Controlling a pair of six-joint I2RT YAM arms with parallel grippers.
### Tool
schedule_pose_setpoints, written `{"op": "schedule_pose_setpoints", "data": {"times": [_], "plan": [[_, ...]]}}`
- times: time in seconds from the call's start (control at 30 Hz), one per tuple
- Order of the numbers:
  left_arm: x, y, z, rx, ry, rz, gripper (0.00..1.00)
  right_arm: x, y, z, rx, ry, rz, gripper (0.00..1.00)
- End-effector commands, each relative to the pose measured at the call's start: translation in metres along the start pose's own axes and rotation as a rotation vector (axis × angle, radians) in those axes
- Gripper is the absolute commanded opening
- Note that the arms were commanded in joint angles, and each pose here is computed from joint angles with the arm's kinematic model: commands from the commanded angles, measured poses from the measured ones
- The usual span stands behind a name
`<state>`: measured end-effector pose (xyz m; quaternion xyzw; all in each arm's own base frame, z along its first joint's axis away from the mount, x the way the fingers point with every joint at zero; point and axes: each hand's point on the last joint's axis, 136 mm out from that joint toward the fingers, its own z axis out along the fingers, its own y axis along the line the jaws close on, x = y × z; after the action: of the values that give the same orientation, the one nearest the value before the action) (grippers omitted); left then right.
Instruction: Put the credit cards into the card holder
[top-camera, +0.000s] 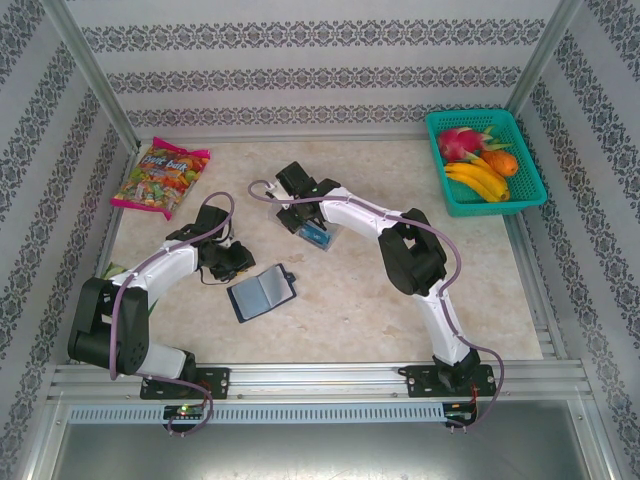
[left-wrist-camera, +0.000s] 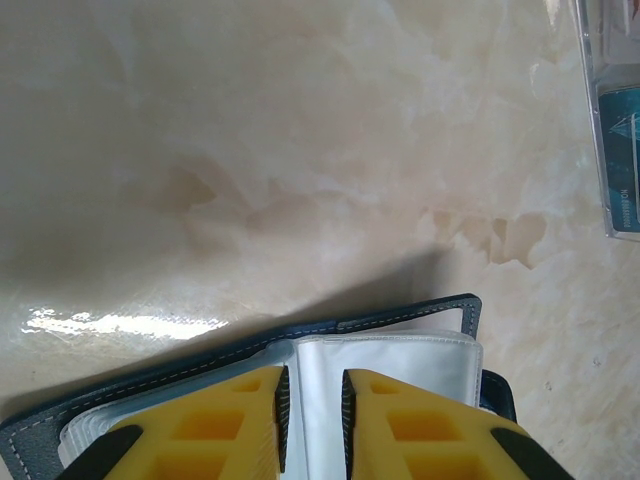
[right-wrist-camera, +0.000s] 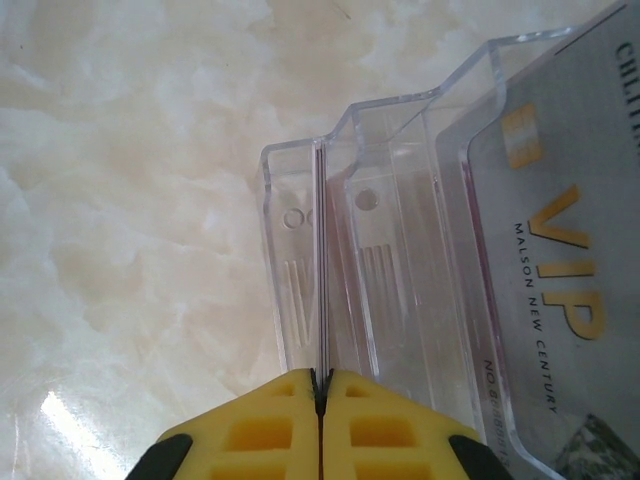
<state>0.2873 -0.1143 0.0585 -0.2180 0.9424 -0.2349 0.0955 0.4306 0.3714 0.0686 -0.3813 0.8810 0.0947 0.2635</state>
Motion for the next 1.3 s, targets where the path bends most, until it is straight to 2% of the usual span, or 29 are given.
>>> {"op": "schedule_pose_setpoints", "data": {"times": [0.0,0.27,0.6,0.7,0.93,1.03,1.27], "plan": [[-0.002,-0.001,0.000,0.011,0.001,0.012,0.24,-0.011,-0.001,-0.014,-0.015,-0.024,0.020,0.00],[-0.002,-0.002,-0.001,0.012,0.001,0.013,0.24,-0.017,-0.003,-0.021,-0.059,-0.047,0.063,0.07],[-0.001,-0.001,0.000,0.013,0.002,0.011,0.25,-0.021,-0.011,-0.028,-0.057,-0.062,0.076,0.06],[-0.001,-0.001,0.000,0.013,0.005,0.012,0.25,-0.021,-0.013,-0.030,-0.060,-0.070,0.091,0.12],[-0.001,0.000,0.001,0.011,0.006,0.012,0.25,-0.021,-0.015,-0.029,-0.068,-0.071,0.101,0.12],[-0.001,-0.001,0.001,0.015,0.006,0.012,0.25,-0.020,-0.017,-0.027,-0.061,-0.068,0.104,0.21],[-0.001,-0.001,0.001,0.014,0.005,0.012,0.25,-0.016,-0.013,-0.023,-0.018,-0.047,0.052,0.28]]}}
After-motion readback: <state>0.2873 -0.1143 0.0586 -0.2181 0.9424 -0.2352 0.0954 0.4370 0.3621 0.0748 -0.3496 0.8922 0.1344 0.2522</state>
